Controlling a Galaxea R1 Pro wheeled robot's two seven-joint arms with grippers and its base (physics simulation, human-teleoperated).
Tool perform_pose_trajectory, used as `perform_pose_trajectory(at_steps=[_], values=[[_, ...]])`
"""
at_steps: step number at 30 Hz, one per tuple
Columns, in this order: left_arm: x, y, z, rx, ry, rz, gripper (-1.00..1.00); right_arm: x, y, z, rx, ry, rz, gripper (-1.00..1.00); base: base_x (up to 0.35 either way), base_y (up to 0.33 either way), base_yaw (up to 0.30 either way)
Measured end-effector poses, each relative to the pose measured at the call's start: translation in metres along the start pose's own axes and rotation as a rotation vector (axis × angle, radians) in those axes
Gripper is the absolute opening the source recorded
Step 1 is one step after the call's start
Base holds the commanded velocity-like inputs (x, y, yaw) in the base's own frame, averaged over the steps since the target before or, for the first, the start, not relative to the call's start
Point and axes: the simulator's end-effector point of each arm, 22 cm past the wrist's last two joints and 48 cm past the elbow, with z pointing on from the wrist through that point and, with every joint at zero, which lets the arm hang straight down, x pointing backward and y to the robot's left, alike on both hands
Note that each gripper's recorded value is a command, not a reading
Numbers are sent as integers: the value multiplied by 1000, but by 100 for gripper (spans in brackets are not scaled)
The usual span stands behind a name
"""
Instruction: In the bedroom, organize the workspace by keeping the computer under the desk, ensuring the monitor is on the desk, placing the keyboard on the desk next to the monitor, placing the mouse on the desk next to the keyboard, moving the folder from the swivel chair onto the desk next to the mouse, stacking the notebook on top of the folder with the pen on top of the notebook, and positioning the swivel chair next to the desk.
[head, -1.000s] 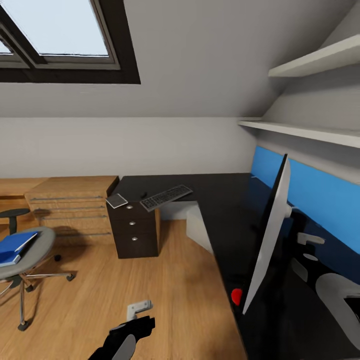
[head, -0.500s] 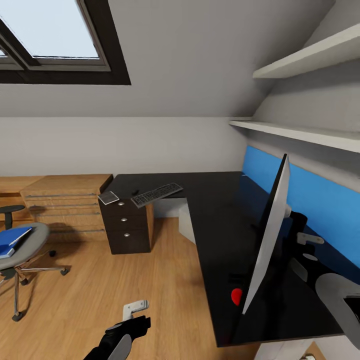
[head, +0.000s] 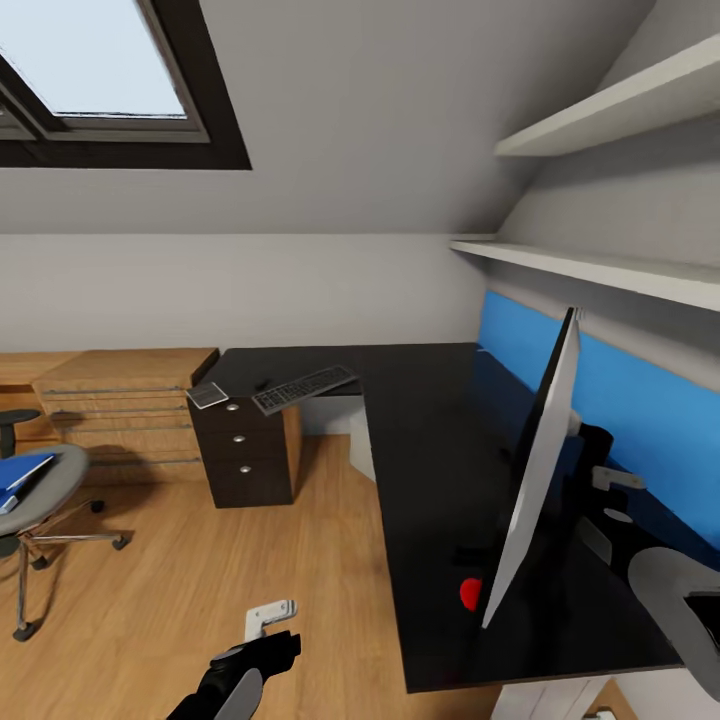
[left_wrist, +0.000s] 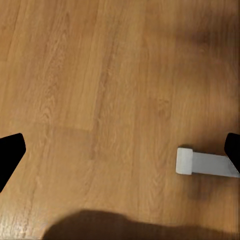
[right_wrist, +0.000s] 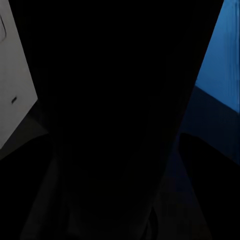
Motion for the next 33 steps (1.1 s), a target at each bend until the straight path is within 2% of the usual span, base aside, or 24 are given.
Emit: perform_pose_trajectory(at_steps=[7,11,18,25,33], values=[[0,0,0,0,-1,0,100,-1,0,0,-1,-3,-3,-100,111,-208,0],[-1,-1,-1,1,-4,0,100,-1,1,-1,-3,-3,-8,-100,305,-17,0],[-2,-1,-1,2,-5,0,100,-1,1,0,-3,-3,-6,-100,105,-1,0],[-6,-4,-3,9,-17,-1,100,-1,1,-1,-3,-3,-7,-100,294,0,0],[-6,-4,-3,8,-13,0,100,0,1,0,-3,-2,-7,-100,65,0,0]])
